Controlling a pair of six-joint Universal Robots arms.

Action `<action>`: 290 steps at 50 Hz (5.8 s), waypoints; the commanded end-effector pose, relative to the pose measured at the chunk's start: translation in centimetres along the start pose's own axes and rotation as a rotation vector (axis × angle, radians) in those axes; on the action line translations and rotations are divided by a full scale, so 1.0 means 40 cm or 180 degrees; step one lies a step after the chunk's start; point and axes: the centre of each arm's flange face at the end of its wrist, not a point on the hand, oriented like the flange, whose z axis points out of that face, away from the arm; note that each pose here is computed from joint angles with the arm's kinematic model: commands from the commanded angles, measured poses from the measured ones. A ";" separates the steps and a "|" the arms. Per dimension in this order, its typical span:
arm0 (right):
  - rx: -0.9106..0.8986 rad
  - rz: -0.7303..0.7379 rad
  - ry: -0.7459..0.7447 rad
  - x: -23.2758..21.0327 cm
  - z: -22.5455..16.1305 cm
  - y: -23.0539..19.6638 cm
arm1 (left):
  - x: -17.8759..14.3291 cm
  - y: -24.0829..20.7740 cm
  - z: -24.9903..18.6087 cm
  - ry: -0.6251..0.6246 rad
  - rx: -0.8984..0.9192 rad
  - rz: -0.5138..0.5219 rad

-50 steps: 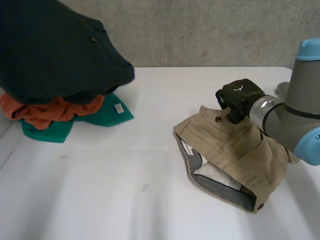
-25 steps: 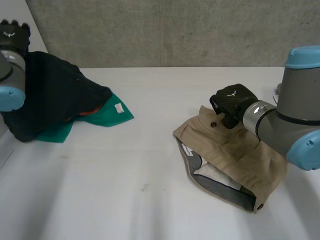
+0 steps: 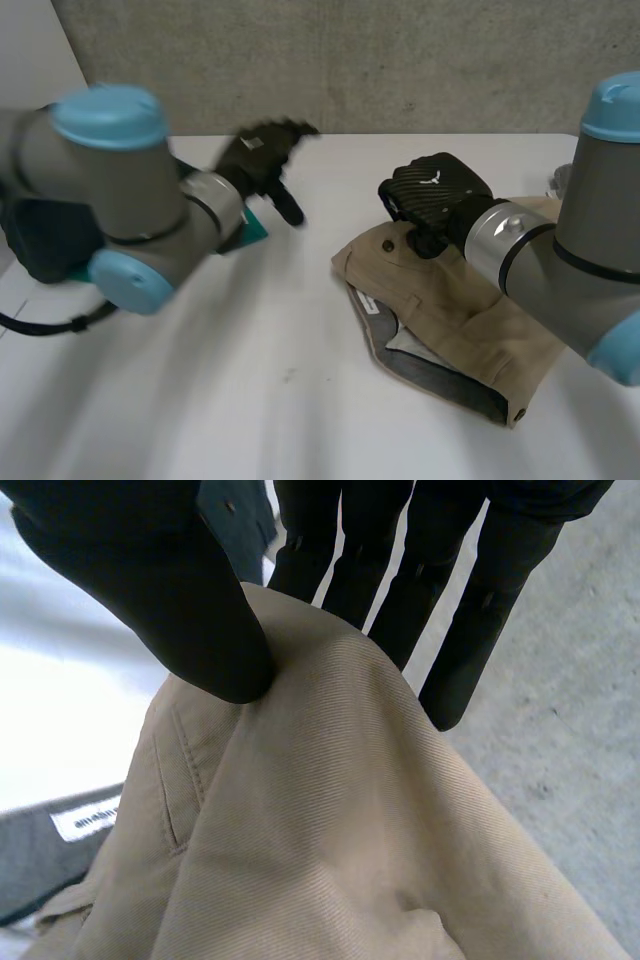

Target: Fold the laundry.

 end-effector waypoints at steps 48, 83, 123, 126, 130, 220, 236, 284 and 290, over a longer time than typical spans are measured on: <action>0.0434 0.0150 0.1232 0.298 -0.030 -0.038 | 0.374 0.077 -0.070 0.0976 -0.0277 0.0337; -0.0587 0.0430 -0.0311 -0.141 -0.028 0.119 | -0.152 0.100 -0.217 -0.0656 -0.1187 0.1309; -0.0565 0.1004 0.0119 0.042 0.041 0.076 | -0.105 0.024 -0.193 -0.0478 -0.0810 0.1487; -0.0661 0.1093 0.0040 0.051 0.063 0.093 | -0.095 -0.002 -0.211 -0.0464 -0.0738 0.1506; -0.0866 0.1195 -0.0005 0.043 0.089 0.123 | -0.079 -0.021 -0.225 -0.0427 -0.0665 0.1524; -0.0476 -0.0176 0.0019 0.044 0.146 0.246 | -0.097 0.125 -0.170 -0.0388 -0.0916 0.1231; -0.0751 0.0058 0.0168 0.105 -0.021 0.184 | -0.035 0.117 -0.262 -0.0284 -0.0923 0.1262; -0.0303 -0.0067 0.0022 0.061 0.207 0.323 | -0.038 0.235 -0.171 -0.0401 -0.1225 0.1601; -0.0253 -0.0137 -0.0005 0.052 0.248 0.330 | -0.027 0.244 -0.169 -0.0377 -0.1251 0.1619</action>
